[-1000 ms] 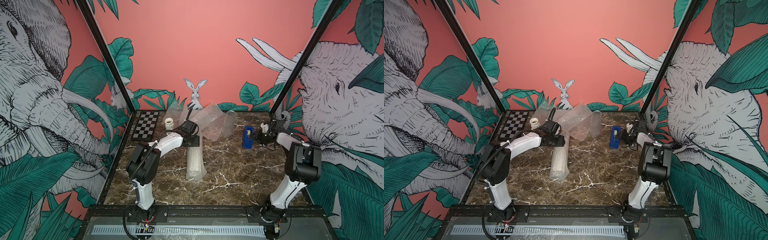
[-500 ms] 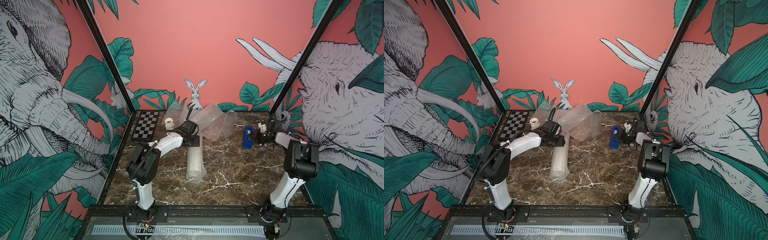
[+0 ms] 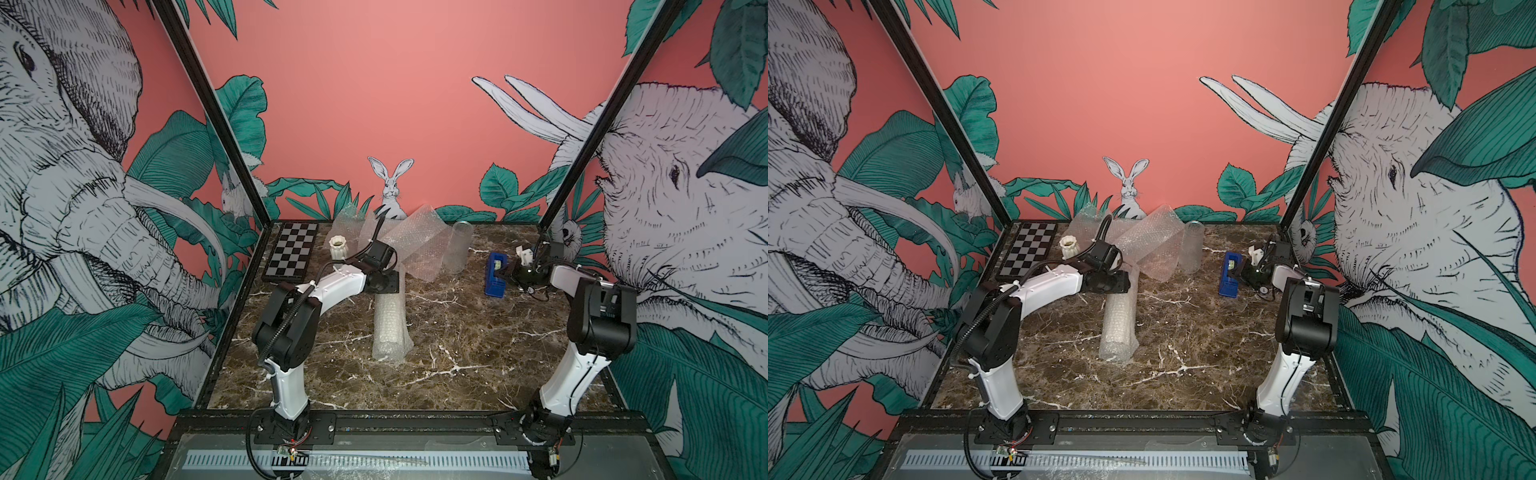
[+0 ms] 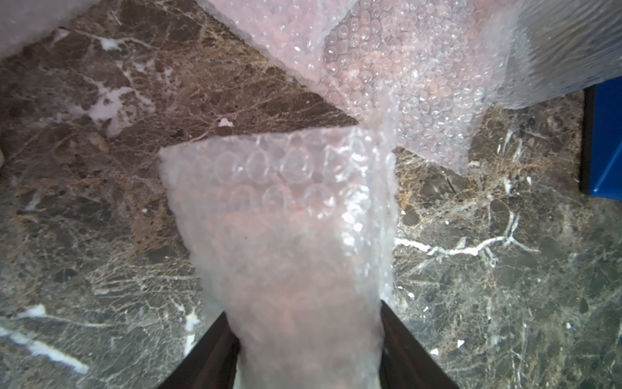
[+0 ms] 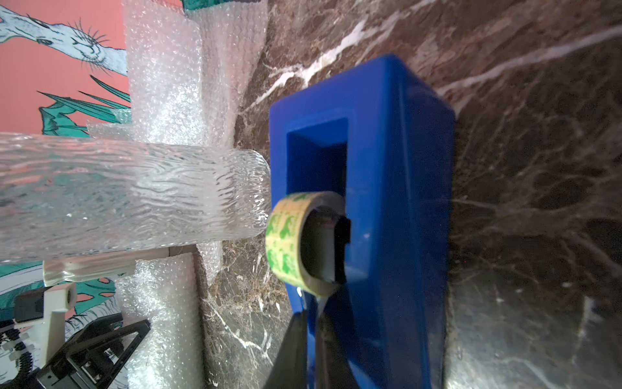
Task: Wrap vases in bubble wrap
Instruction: Tear off the tape using the Tape Cutter.
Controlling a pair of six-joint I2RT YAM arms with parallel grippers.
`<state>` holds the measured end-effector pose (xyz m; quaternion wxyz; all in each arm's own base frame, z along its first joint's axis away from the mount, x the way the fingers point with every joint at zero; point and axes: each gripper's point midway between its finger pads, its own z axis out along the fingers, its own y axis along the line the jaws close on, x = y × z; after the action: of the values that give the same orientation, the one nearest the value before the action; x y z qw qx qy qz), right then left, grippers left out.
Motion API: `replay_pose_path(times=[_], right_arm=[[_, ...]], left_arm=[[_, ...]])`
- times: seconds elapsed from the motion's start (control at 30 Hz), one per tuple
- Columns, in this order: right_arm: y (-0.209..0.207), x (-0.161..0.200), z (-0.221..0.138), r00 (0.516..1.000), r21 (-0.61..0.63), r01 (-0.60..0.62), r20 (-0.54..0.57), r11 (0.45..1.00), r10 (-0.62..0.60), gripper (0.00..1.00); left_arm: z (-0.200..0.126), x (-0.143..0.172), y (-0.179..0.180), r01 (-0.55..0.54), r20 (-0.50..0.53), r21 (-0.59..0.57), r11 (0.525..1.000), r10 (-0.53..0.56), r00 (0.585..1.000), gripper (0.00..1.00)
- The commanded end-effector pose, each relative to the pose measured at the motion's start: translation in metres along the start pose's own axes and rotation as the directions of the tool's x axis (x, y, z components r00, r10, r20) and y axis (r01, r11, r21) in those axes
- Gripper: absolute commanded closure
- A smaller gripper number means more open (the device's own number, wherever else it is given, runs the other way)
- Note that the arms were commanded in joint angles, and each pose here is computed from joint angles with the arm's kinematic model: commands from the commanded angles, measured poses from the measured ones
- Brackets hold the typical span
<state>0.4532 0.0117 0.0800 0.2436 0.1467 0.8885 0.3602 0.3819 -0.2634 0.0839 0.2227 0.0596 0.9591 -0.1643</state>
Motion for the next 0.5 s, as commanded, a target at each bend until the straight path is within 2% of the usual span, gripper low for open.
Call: replay_pose_path(times=[0.0, 0.1, 0.37, 0.47], right_arm=[[0.016, -0.005, -0.011, 1.0, -0.066, 0.01, 0.028, 0.998, -0.008, 0.95], [0.025, -0.01, -0.02, 0.998, -0.089, 0.014, 0.056, 0.996, -0.009, 1.0], [0.058, -0.017, -0.05, 0.987, -0.132, 0.048, 0.158, 0.99, -0.027, 1.0], [0.058, -0.011, -0.06, 0.983, -0.1, 0.042, 0.181, 0.994, -0.023, 1.0]], left_arm=[[0.003, 0.015, 0.008, 0.008, -0.058, -0.035, 0.999, -0.01, 0.998, 0.38], [0.004, 0.016, 0.009, 0.009, -0.062, -0.041, 0.999, -0.012, 0.998, 0.38], [0.006, 0.017, 0.01, 0.015, -0.066, -0.048, 0.999, -0.018, 0.998, 0.38], [0.007, 0.018, 0.01, 0.015, -0.067, -0.048, 0.999, -0.018, 0.998, 0.38]])
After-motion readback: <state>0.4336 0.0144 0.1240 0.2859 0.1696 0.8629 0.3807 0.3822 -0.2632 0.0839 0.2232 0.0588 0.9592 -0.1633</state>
